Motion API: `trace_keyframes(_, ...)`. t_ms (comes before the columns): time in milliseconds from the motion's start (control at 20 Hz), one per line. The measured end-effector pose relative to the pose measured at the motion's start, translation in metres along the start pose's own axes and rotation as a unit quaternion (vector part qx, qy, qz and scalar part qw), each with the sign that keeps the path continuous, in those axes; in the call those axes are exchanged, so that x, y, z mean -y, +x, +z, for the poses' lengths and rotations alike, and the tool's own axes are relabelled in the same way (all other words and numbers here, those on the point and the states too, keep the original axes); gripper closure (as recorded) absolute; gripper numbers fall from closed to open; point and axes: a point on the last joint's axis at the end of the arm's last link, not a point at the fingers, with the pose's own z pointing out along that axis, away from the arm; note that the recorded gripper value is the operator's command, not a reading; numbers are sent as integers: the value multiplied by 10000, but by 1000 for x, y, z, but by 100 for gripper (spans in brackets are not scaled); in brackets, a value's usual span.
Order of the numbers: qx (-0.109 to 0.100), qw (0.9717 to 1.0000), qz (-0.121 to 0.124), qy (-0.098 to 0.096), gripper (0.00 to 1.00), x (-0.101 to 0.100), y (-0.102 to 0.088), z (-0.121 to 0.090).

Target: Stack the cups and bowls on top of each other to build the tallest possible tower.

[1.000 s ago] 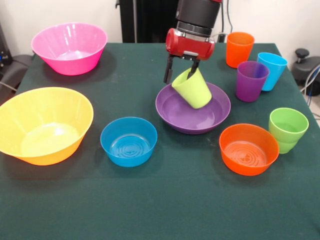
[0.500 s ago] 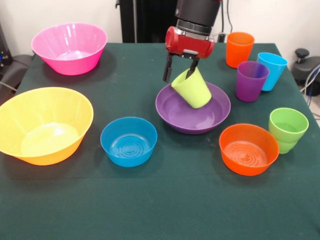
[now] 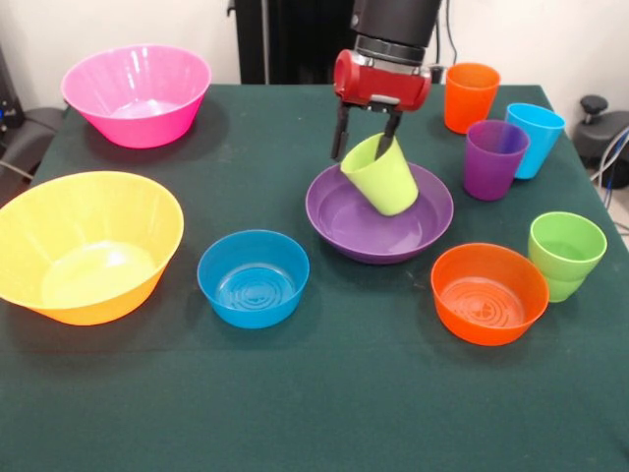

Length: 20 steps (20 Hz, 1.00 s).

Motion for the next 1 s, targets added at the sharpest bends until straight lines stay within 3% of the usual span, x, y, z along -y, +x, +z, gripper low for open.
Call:
trace_keyframes(300,94,9990,-126,-424,0,-7,-8,-1)
trace_keyframes(550,170,9972,-287,-665,0,-11,-12,-3)
trace_keyframes(1000,63,9957,-580,-714,0,-18,-10,-5)
